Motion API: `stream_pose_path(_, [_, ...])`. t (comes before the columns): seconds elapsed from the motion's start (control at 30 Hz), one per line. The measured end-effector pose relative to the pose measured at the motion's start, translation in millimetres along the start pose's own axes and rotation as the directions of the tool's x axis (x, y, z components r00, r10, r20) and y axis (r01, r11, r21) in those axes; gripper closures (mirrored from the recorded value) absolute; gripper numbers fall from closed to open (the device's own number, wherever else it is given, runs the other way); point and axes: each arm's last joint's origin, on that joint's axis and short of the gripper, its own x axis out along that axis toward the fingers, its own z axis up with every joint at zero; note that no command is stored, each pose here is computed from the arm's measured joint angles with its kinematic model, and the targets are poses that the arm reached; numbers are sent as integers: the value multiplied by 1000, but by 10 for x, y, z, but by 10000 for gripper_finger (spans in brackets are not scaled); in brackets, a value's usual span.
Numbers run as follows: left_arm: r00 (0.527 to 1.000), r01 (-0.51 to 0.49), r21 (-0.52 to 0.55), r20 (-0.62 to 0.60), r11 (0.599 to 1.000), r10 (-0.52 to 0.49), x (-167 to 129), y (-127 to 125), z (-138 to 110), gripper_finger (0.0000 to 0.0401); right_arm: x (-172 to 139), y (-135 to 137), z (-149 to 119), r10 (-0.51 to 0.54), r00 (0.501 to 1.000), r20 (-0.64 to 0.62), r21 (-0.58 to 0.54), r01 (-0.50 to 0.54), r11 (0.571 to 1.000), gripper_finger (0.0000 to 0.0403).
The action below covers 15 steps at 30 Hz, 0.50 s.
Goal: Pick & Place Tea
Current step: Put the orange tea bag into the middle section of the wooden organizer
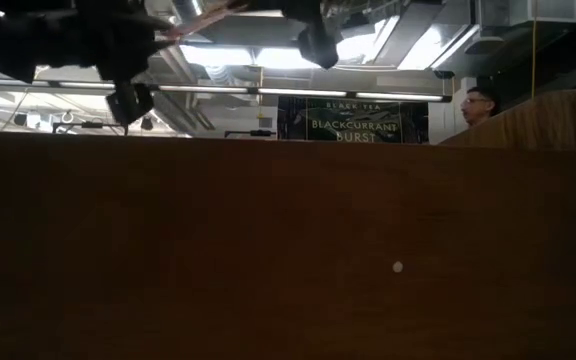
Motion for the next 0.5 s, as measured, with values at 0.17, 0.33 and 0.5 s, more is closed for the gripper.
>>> stream_pose_path(0.17, [993,-86,-17,-79,996,84,-7,83,-76,329,36,126,-177,53,994,-95,24,-50,998,401])
stream_pose_path(0.33, [982,-151,-24,-117,988,147,-18,138,-121,327,149,199,-365,82,980,-183,33,-77,996,401])
stream_pose_path(0.5, [974,-187,-36,-140,982,181,-26,168,-147,327,341,251,-533,103,956,-275,30,-99,995,401])
